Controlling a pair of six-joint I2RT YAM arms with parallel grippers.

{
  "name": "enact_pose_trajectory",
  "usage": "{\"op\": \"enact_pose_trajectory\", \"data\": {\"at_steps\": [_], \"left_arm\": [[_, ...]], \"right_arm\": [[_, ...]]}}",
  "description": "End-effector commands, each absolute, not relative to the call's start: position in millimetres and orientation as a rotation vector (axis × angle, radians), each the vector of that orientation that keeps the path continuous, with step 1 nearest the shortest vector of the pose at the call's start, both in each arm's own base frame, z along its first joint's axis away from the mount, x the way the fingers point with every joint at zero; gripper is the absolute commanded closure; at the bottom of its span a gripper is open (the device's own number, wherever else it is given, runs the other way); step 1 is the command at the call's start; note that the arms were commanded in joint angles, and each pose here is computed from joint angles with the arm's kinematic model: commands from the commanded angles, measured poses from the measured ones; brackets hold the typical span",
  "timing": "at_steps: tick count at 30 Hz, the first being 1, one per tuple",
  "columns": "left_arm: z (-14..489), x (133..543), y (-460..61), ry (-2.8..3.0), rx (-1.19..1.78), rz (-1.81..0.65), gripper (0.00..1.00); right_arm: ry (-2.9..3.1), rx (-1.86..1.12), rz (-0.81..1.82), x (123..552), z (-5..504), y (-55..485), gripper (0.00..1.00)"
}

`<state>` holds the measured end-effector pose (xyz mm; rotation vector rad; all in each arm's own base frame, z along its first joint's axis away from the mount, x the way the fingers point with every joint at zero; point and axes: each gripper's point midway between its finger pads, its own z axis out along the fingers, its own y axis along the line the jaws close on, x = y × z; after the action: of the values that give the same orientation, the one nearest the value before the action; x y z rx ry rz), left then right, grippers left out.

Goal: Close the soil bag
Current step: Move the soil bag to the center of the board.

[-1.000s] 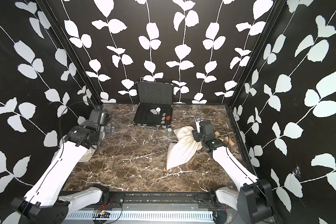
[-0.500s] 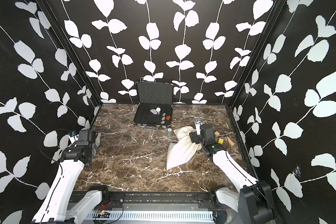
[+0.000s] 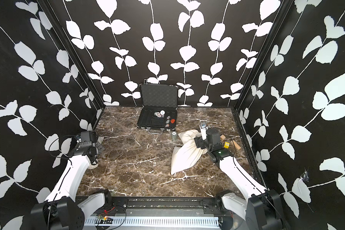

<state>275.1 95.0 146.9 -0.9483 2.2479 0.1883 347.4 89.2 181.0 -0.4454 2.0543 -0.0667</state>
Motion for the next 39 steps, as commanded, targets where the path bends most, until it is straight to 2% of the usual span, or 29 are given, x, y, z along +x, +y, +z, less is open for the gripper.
{"op": "enact_pose_trajectory", "data": {"at_steps": [1, 9, 21, 22, 24, 28, 30, 35, 39], "left_arm": [[173.2, 298.3, 50.2, 2.221, -0.763, -0.144, 1.00], [214.8, 310.2, -88.9, 2.232, -0.382, -0.557, 1.00], [261.0, 341.4, -297.0, 2.202, 0.109, -0.840, 1.00], [263.9, 339.4, -315.6, 2.202, 0.151, -0.871, 0.96], [269.5, 336.0, -342.5, 2.203, 0.212, -0.925, 0.75], [292.0, 323.3, -353.7, 2.161, 0.271, -0.959, 0.49], [303.9, 314.5, -345.3, 2.137, 0.288, -0.959, 0.43], [330.2, 286.6, -304.5, 2.086, 0.341, -0.868, 0.30], [326.8, 274.8, -263.8, 2.090, 0.353, -0.686, 0.27]], "right_arm": [[2.010, -0.448, -0.023, 345.3, 194.9, 94.5, 0.03], [1.971, -0.476, 0.131, 335.9, 213.2, 114.5, 0.05], [1.973, -0.556, 0.241, 319.0, 221.7, 139.8, 0.07], [1.974, -0.565, 0.251, 317.8, 221.1, 142.4, 0.07], [1.976, -0.578, 0.273, 315.0, 220.6, 147.2, 0.07], [1.973, -0.605, 0.311, 310.1, 220.2, 157.4, 0.07], [1.979, -0.622, 0.324, 308.2, 217.5, 161.6, 0.06], [1.994, -0.648, 0.346, 308.2, 211.6, 171.6, 0.07], [1.985, -0.652, 0.365, 316.3, 214.7, 181.1, 0.07]]}}
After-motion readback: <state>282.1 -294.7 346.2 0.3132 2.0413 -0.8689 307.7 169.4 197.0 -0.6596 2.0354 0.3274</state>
